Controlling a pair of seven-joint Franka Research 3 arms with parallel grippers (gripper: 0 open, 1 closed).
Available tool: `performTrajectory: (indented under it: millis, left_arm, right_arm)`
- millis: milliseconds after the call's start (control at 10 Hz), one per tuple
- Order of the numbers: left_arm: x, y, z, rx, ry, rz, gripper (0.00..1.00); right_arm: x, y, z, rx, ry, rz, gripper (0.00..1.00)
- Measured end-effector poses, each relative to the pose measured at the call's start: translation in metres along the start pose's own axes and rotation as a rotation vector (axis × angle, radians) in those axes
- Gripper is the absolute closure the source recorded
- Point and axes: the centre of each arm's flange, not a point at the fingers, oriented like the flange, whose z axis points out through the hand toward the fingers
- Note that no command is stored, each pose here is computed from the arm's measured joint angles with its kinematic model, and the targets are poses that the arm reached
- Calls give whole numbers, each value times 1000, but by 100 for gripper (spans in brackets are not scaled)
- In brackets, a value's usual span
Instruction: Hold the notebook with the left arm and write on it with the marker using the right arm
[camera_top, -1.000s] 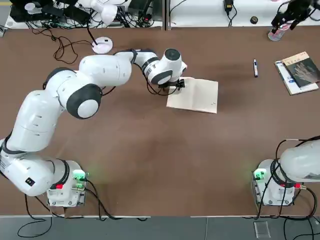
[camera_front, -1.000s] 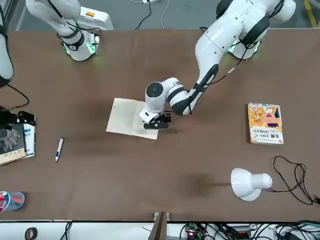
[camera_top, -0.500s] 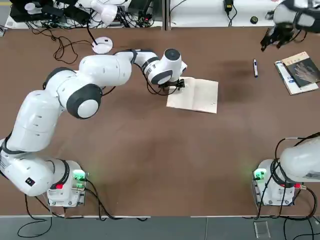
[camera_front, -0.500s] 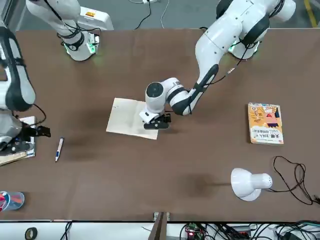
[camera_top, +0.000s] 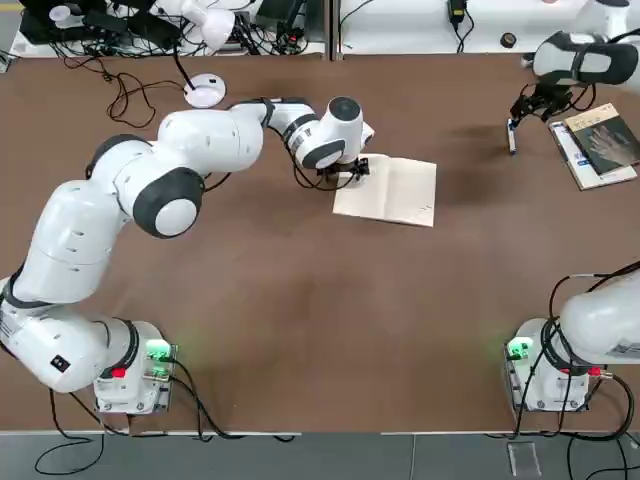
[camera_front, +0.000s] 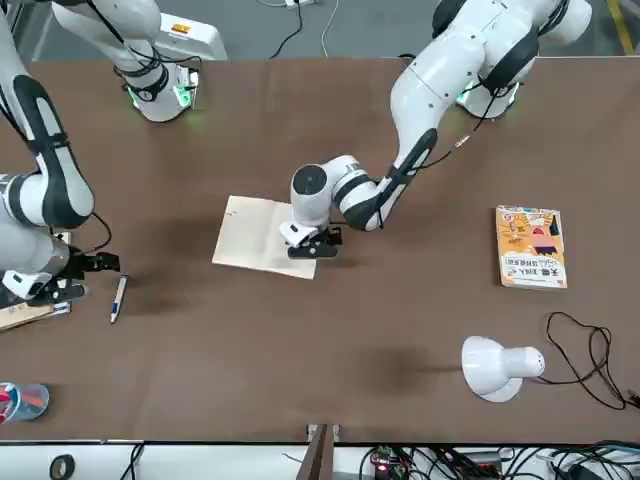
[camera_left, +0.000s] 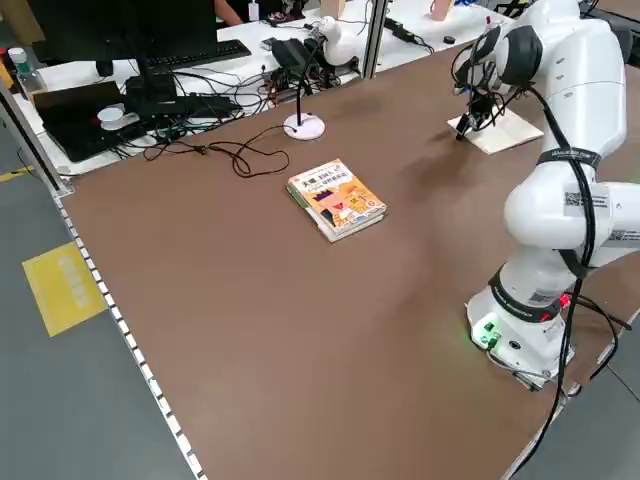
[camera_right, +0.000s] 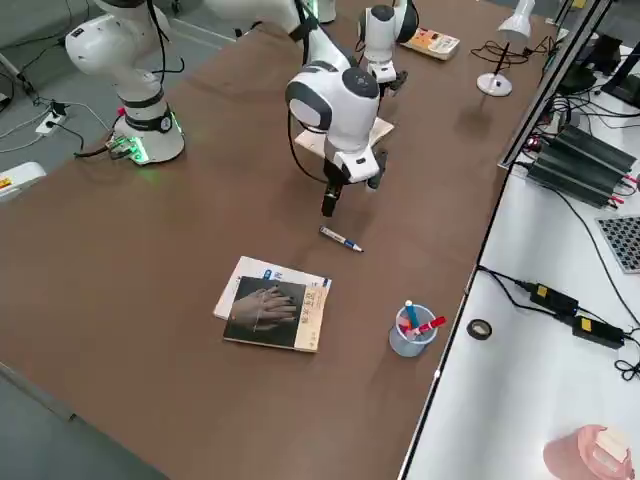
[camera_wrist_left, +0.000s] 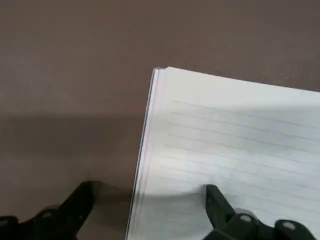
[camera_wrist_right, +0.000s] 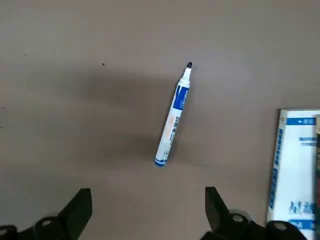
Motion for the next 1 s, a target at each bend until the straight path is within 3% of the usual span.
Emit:
performTrajectory:
  millis: [500, 1000]
  left_arm:
    - [0, 0, 0, 0, 0, 0, 0]
    - [0, 0, 0, 0, 0, 0, 0]
  right_arm:
    - [-12, 9, 64, 12, 32, 37, 2]
    - [-13, 21, 69, 36, 61, 101, 5]
